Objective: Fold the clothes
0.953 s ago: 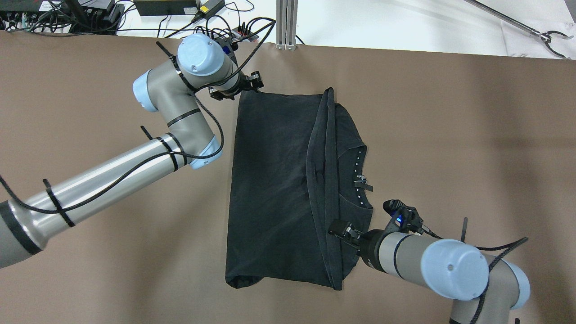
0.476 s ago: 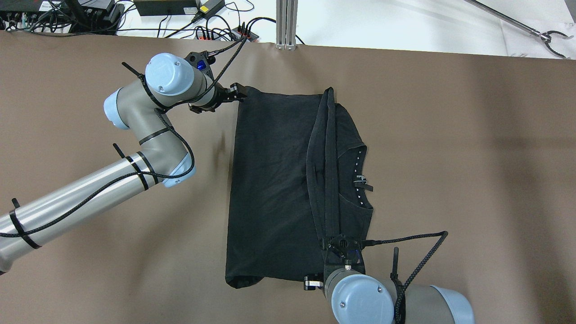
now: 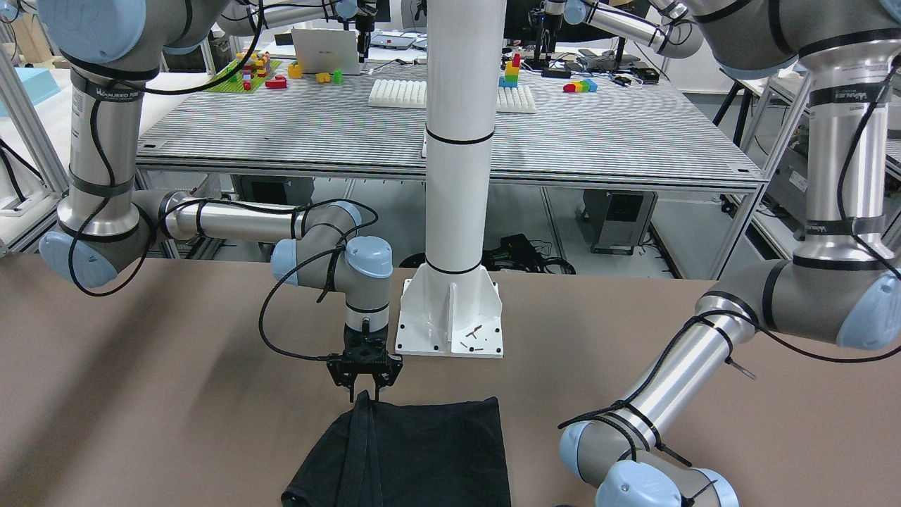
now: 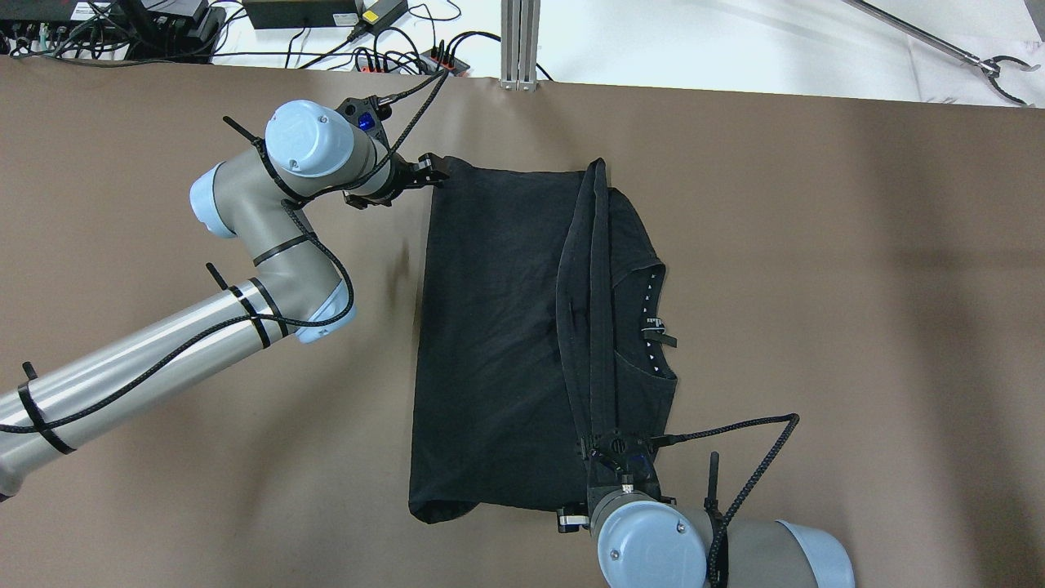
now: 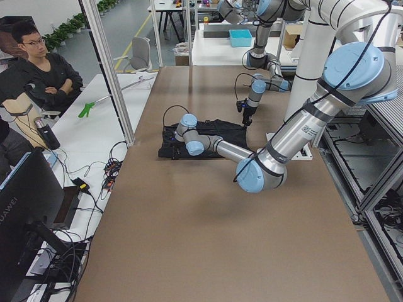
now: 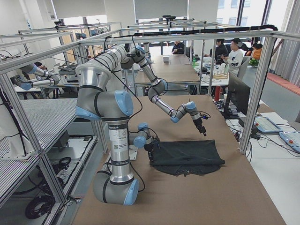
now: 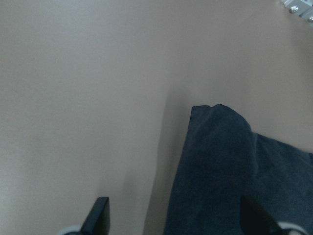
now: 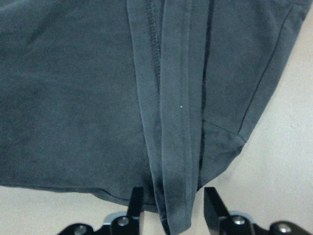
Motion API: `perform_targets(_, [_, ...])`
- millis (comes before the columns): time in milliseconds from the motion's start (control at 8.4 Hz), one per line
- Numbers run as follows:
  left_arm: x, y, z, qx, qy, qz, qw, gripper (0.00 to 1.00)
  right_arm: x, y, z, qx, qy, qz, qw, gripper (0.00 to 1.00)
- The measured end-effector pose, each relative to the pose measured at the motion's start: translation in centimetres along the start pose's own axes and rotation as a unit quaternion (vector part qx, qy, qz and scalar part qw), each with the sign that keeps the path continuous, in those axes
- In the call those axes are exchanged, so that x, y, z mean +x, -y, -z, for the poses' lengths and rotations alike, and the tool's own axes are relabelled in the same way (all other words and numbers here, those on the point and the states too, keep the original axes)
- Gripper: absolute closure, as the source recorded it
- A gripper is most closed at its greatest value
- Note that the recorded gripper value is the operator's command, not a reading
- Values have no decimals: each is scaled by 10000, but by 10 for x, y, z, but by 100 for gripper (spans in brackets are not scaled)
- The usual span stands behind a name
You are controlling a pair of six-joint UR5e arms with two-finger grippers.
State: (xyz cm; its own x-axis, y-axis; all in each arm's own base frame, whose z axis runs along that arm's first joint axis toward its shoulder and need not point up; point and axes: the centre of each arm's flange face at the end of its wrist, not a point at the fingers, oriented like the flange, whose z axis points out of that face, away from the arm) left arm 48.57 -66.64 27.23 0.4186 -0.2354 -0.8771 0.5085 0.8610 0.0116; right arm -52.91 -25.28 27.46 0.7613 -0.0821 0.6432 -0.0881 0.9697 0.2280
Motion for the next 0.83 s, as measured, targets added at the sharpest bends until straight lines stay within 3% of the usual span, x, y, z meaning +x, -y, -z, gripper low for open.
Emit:
perform_targets(476, [6, -5, 1, -22, -34, 91, 10000, 6, -1, -2, -9, -23, -84, 133, 9999, 58])
perform_targets(596, [6, -5, 1, -24, -37, 105, 9999, 6, -2, -4, -10, -39, -95, 228, 9997, 87])
perform_targets(715, [6, -5, 0, -25, -37, 111, 9999, 6, -3, -9, -12, -65, -98, 303, 9995, 100])
perform_targets(834, [6, -5, 0, -25, -36, 118, 9999, 6, -4, -12, -12, -85, -91, 345, 9993, 100])
